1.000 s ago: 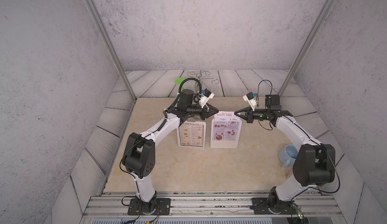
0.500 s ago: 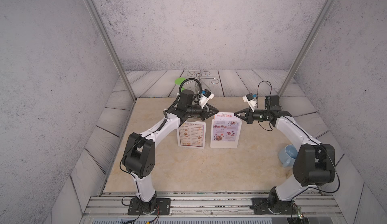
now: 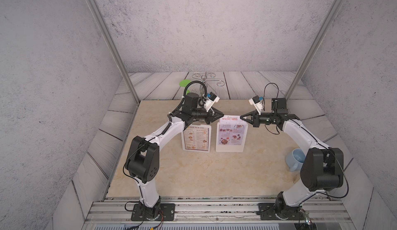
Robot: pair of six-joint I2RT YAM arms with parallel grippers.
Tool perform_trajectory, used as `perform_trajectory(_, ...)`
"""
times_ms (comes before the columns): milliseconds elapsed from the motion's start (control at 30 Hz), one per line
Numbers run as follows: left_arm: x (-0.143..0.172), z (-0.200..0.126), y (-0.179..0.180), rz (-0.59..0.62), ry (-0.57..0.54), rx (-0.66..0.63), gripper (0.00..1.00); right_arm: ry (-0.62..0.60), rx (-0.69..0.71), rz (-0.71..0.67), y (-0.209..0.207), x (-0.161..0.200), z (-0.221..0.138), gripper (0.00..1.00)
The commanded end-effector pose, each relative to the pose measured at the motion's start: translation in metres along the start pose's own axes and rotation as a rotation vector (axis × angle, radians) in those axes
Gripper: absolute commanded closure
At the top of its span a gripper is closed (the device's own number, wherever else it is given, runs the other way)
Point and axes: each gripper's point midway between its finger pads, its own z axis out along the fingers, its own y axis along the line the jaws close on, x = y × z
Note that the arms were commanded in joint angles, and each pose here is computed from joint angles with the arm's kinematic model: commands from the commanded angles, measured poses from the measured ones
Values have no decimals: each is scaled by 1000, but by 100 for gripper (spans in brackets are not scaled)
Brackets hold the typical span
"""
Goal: Insert the menus into the narrow rack
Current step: Insert the menu into the narrow rack.
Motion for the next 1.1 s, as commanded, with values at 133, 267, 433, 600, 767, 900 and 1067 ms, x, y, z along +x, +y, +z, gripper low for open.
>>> perform_trajectory(133, -7, -1, -8, 16, -14, 31, 81, -26, -28, -57, 22, -14, -8, 96)
perform_trajectory(267, -6, -1, -8, 14, -12, 31, 81, -21, -25, -54, 21, -12, -8, 96)
perform_trajectory(433, -4, -1, -8, 13, -7, 33, 81, -19, -7, -58, 19, -13, -8, 89)
perform_trajectory(600, -3, -1, -7, 13, -5, 30, 81, -24, 0, -63, 19, -17, -10, 84)
perform_trajectory(767, -3, 0, -8, 13, -5, 33, 81, -32, 5, -72, 22, -21, -11, 81)
perform_trajectory(900, -4, 0, -8, 14, -6, 33, 81, -50, 10, -81, 25, -29, -15, 73)
perform_trajectory(1067, -4, -1, -7, 17, -2, 24, 81, -75, 28, -99, 31, -40, -21, 65)
